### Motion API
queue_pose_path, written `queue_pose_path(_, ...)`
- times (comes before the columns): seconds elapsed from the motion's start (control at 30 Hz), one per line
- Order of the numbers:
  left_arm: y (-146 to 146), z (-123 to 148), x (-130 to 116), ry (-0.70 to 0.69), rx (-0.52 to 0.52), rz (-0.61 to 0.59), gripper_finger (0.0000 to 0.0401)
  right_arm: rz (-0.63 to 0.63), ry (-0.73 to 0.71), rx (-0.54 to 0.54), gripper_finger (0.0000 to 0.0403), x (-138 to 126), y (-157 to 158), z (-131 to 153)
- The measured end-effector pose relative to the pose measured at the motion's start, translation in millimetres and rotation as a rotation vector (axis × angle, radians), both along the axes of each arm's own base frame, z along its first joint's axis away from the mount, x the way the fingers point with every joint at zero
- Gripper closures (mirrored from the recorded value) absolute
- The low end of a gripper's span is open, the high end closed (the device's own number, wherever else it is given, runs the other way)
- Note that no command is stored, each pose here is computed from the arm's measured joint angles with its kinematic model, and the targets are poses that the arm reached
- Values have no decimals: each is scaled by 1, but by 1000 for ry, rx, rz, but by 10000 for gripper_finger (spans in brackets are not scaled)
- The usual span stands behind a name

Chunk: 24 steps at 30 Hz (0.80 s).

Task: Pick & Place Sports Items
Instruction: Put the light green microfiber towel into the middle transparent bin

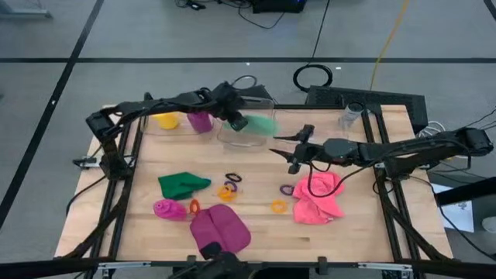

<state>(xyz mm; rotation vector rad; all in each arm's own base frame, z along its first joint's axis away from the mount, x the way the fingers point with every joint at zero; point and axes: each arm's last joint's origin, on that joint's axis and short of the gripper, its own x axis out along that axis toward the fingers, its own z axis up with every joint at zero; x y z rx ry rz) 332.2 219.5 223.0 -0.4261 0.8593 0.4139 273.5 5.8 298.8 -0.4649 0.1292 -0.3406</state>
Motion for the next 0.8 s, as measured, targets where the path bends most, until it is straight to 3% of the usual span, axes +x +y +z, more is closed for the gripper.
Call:
queue_pose_path(0.17, 3, 0, -2, 22, 26, 40, 390, 0, -6, 1, 226, 0, 0, 1)
queue_pose_path(0.53, 2, 0, -1, 18, 46, -13, 340, 0, -7, 1, 230, 0, 0, 1)
queue_pose_path(0.8, 2, 0, -1, 21, 61, -33, 398, 0, -7, 1, 230, 0, 0, 1)
